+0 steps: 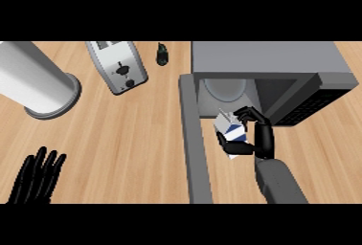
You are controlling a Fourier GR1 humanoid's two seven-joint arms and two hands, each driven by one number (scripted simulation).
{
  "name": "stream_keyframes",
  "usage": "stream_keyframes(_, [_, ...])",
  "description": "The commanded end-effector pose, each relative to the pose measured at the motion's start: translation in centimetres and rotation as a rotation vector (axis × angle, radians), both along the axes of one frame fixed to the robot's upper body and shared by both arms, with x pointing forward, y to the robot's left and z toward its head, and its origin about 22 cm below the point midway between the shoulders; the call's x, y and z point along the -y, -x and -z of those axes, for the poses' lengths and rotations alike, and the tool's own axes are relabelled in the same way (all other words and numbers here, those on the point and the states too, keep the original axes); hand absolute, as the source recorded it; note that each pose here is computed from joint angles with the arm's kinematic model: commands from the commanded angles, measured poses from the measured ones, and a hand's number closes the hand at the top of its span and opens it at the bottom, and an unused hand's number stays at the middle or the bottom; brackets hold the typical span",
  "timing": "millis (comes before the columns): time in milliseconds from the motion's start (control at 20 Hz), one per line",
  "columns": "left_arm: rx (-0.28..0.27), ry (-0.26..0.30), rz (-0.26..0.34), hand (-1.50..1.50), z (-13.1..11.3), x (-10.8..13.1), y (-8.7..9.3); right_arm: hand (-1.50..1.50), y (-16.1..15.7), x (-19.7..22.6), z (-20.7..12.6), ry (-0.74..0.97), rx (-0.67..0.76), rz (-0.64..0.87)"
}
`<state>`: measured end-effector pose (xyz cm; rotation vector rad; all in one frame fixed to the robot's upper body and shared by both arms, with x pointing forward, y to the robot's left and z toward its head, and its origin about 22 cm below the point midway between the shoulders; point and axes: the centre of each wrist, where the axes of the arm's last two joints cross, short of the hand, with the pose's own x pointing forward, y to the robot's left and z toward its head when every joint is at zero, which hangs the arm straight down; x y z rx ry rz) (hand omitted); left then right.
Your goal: Pick up the milk, place it into the microwave and close the microwave
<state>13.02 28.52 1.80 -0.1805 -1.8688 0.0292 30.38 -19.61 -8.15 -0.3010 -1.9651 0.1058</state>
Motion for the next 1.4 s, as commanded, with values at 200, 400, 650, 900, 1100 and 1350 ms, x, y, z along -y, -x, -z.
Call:
stream_keyframes(200, [-0.003,0.018,0.009,-1.50,-0.8,0.3,1.4,1.50,-3.3,0.0,-1.7,0.073,-0.017,0.064])
stream_keyframes(400, [-0.001,0.012,0.008,-1.50,1.3,-0.7,0.2,1.50,-7.0,0.5,-5.4,0.122,-0.075,0.099])
stream_keyframes(650, [-0.024,0.009,0.008,-1.50,0.0,-2.7,0.3,1.50,-7.7,-0.5,-4.5,0.287,-0.099,0.142])
stream_keyframes(900, [-0.015,0.008,0.035,-1.50,0.4,-0.6,-2.0,1.50,-10.2,1.6,-6.3,0.354,-0.131,0.217])
stream_keyframes(1100, [-0.002,0.011,0.061,-1.50,1.2,0.0,-1.1,1.50,-11.5,1.6,-8.0,0.404,-0.132,0.294])
stream_keyframes(1350, [-0.023,-0.087,0.025,-1.50,0.4,-1.8,-2.4,1.50,-12.2,3.8,-9.2,0.490,-0.103,0.401])
